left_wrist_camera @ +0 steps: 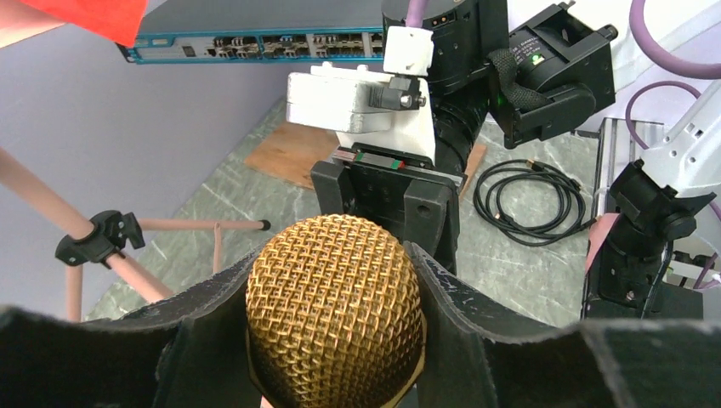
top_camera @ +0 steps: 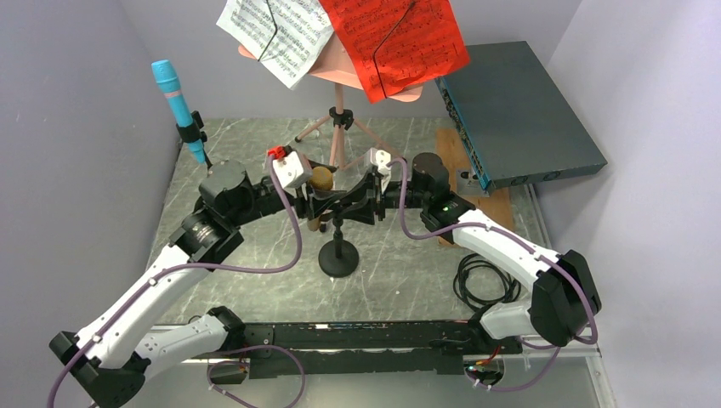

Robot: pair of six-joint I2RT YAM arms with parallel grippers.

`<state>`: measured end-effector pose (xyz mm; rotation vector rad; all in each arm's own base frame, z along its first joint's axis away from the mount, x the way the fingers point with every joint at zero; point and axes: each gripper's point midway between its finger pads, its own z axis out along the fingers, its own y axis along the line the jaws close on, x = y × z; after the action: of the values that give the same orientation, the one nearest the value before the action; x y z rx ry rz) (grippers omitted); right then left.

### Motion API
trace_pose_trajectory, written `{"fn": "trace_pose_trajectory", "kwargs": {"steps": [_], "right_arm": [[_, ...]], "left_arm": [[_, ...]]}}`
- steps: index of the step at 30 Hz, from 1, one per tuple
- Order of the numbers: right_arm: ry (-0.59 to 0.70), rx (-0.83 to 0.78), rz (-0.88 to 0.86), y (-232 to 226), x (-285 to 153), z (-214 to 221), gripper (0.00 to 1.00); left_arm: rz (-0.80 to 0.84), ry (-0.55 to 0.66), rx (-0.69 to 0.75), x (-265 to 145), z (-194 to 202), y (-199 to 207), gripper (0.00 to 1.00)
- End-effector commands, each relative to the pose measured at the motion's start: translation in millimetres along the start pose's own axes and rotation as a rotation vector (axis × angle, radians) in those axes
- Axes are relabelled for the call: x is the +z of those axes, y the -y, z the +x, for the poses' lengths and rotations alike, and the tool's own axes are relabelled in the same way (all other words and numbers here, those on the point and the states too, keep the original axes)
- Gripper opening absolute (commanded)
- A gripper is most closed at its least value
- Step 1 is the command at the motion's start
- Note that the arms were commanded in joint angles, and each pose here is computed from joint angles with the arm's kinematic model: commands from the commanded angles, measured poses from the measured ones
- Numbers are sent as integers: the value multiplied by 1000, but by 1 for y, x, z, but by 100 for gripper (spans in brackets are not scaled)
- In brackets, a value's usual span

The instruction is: Set up the instrument practice props

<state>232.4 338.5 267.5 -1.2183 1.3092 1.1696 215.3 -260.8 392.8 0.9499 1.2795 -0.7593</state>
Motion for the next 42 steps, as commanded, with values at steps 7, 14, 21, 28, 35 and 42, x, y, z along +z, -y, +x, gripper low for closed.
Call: {"fn": "trace_pose_trajectory", "kwargs": {"steps": [7,14,21,28,35,42], "right_arm": [[75,-48,21,-3,-5,-22,0],[96,-19,26,-5,-5,-24,0],[139,15,67,-4,-8,-32,0],[142,21,71,-6,-3,-37,0],[91,8,96,-6,-2,-36,0],[38,124,185,-22,-7,-19,99]], "left_arm": [[14,223,138,23,-8,3,0],[-134,389,208,23,-16,-14,0],[-211,646,52,15,-36,-23,0],[-108,645,-19,32,-25,-7,0],[7,494,21,37,-2,20,0],[-30,369,-1,21,18,20,0]]}}
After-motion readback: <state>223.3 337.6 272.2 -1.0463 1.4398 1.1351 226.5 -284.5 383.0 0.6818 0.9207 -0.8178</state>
